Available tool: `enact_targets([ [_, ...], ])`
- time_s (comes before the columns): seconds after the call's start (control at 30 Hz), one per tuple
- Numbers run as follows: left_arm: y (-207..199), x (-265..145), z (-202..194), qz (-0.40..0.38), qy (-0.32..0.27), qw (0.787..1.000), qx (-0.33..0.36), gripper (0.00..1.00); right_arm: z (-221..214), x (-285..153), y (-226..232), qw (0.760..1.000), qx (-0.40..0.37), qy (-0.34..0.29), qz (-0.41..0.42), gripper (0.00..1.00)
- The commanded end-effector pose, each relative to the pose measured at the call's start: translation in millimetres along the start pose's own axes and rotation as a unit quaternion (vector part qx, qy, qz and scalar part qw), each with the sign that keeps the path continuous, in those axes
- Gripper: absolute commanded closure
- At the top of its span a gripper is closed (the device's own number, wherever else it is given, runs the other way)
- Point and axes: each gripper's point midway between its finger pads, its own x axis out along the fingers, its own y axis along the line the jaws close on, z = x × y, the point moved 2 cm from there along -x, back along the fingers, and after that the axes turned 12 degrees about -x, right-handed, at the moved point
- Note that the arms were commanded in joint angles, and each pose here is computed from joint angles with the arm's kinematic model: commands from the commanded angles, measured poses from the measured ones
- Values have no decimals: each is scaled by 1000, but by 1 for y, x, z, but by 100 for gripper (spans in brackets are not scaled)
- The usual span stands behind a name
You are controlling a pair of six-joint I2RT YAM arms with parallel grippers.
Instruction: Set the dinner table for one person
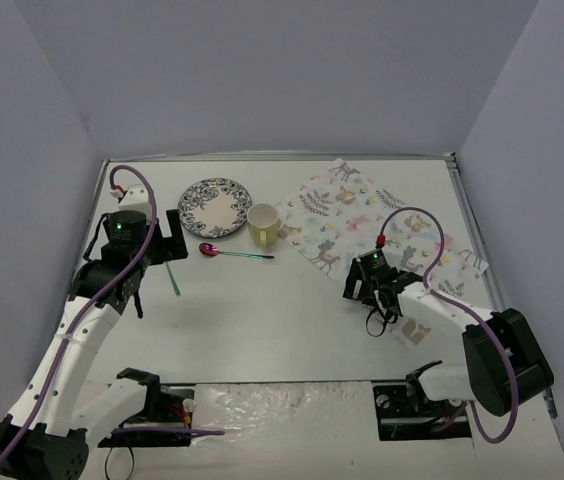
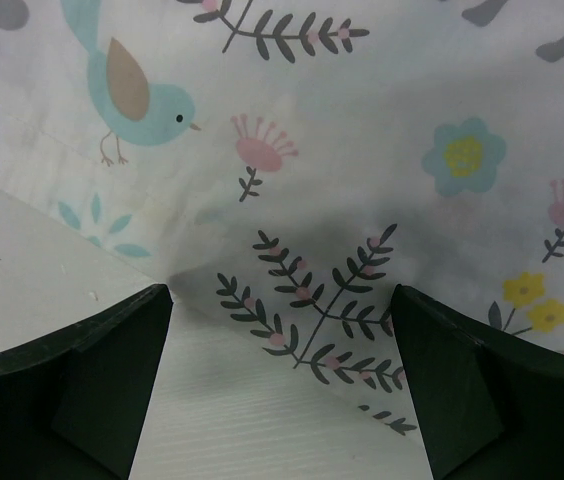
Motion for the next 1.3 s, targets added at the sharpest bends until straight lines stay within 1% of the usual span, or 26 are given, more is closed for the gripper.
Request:
enact_targets([
  [0.0, -8, -4, 18, -20, -36, 999, -18, 3, -3, 4, 11, 998, 49, -5, 31, 12],
  [0.13, -7, -4, 18, -17, -36, 999, -17, 3, -20, 9, 18, 996, 65, 17, 54, 11],
  [0.33, -7, -4, 18, -16, -36, 999, -16, 3, -37, 5, 15, 995, 77, 40, 58, 11],
  [0.43, -6, -3, 18, -14, -36, 999, -16, 3, -36, -3, 14, 994, 82, 36, 59, 10],
  [0.6, -6, -2, 17, -13, -35, 999, -17, 3, -45, -13, 9, 993, 91, 53, 54, 9],
  [0.8, -6, -2, 17, -14, -34, 999, -16, 3, -39, -18, 7, 993, 96, 41, 53, 7],
  [0.93, -8, -1, 16, -17, -30, 999, -16, 3, -19, -22, 7, 995, 83, 11, 46, 5],
  [1.03, -10, 1, 14, -24, -25, 999, -17, 3, 13, -34, 8, 996, 69, -38, 45, 4],
  [1.23, -20, 7, 8, -48, -4, 999, -22, 3, 87, -76, 22, 986, 50, -138, 80, 3],
  [1.27, -21, 7, 8, -50, -3, 998, -24, 3, 94, -82, 23, 984, 40, -149, 84, 3],
])
